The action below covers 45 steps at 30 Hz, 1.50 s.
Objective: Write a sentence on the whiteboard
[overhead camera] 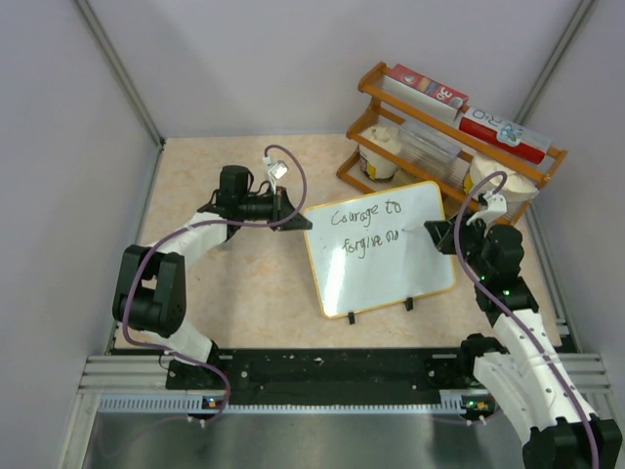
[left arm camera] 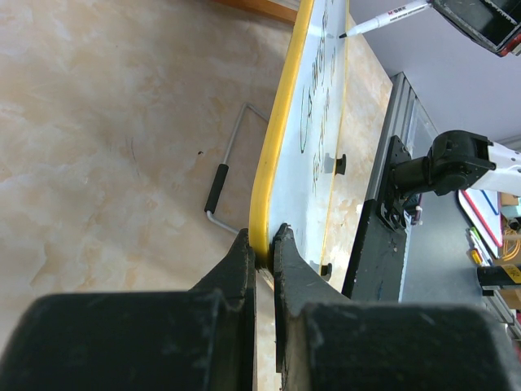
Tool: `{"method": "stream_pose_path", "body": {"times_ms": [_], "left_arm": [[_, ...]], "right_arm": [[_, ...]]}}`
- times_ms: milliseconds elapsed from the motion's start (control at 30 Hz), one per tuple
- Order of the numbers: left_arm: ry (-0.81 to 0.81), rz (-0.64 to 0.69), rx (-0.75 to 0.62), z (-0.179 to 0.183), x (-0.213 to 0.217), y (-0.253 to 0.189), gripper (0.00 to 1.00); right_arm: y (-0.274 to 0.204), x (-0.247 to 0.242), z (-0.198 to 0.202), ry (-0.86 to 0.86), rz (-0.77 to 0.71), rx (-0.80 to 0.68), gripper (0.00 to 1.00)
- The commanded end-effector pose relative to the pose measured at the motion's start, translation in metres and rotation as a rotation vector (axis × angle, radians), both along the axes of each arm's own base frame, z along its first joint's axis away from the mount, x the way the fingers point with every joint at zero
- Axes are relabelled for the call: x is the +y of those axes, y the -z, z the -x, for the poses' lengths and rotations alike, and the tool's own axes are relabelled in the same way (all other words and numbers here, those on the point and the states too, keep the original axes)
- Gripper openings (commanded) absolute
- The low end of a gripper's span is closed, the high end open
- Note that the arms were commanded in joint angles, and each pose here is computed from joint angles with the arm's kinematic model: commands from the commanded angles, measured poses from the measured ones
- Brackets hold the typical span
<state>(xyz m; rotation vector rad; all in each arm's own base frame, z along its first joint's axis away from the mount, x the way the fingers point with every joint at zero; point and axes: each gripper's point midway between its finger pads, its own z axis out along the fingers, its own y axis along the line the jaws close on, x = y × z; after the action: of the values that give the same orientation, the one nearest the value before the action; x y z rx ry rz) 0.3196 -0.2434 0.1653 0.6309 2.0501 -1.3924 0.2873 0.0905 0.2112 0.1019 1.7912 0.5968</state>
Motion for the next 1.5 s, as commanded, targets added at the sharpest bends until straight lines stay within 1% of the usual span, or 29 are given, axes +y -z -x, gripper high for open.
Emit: {"method": "stream_pose_path", "body": {"times_ms": [0, 167, 467, 767, 867, 1033, 1267, 1467], "left_arm": [[0.055, -0.127, -0.068, 0.013, -0.005, 0.048, 0.00], [0.055, -0.127, -0.068, 0.013, -0.005, 0.048, 0.00], [0.056, -0.127, -0.066, 0.013, -0.005, 0.048, 0.00], [0.056, -0.126, -0.068, 0.013, -0.006, 0.048, 0.00], [0.056, -0.126, -0.069, 0.013, -0.006, 0.048, 0.00], [0.056, -0.125, -0.066, 0.013, -0.006, 0.048, 0.00], [0.055, -0.123, -0.069, 0.013, -0.006, 0.047, 0.00], [0.055, -0.123, -0.071, 0.013, -0.006, 0.047, 0.00]], "right_arm": [[-0.028, 0.009, -0.002, -0.046, -0.021, -0.075, 0.00], [-0.026, 0.012, -0.002, -0.062, -0.029, -0.072, 0.00], [-0.022, 0.008, -0.006, -0.032, -0.034, -0.055, 0.00], [-0.006, 0.004, -0.004, -0.013, -0.013, 0.000, 0.00], [0.009, 0.004, 0.003, -0.016, -0.003, 0.053, 0.00], [0.019, 0.003, 0.010, -0.015, -0.001, 0.082, 0.00], [0.023, 0.000, 0.012, 0.000, 0.000, 0.085, 0.00], [0.011, -0.007, 0.003, 0.055, -0.004, 0.053, 0.00]]}}
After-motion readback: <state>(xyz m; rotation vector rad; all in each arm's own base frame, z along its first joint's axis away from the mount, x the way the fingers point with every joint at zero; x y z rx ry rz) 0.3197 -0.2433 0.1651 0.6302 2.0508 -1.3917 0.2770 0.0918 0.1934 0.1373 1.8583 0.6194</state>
